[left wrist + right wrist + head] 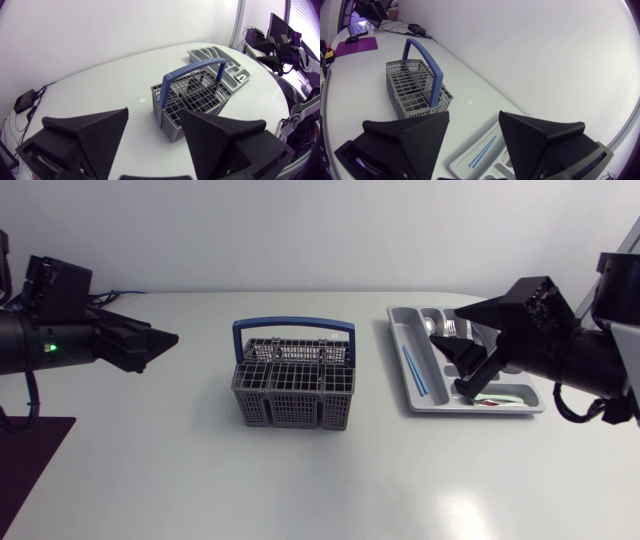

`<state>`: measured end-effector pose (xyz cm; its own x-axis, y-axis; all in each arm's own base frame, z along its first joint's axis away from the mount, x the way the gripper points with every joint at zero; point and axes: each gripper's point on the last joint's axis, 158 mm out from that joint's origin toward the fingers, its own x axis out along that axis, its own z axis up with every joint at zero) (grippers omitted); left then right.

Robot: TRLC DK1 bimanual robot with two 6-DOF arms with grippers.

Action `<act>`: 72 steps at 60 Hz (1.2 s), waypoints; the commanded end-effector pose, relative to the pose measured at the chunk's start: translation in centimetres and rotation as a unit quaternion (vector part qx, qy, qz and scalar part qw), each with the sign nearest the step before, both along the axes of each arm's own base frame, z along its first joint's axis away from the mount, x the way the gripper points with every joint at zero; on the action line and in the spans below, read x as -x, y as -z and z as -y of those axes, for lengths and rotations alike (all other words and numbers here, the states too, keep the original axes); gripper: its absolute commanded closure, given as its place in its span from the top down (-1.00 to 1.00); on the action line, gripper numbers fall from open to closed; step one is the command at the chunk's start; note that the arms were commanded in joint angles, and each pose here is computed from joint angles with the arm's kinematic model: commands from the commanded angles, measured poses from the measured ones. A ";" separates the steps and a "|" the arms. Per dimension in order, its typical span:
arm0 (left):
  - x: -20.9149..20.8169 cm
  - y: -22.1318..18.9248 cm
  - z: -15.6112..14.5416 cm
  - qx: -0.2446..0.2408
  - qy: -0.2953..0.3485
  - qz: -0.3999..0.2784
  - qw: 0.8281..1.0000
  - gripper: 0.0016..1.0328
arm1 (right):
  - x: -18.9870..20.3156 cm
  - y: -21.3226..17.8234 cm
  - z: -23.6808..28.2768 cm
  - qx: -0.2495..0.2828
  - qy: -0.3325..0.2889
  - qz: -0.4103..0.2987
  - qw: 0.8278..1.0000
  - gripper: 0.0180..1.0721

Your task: Unload the cutlery basket into the drawer organizer.

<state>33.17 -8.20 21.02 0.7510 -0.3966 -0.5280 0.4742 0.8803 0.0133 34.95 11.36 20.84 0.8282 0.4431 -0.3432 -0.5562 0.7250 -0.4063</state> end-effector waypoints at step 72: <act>5.3 0.4 -7.6 -0.033 -0.161 0.174 0.971 0.92 | 7.9 0.0 11.7 -0.109 0.227 0.103 0.962 0.92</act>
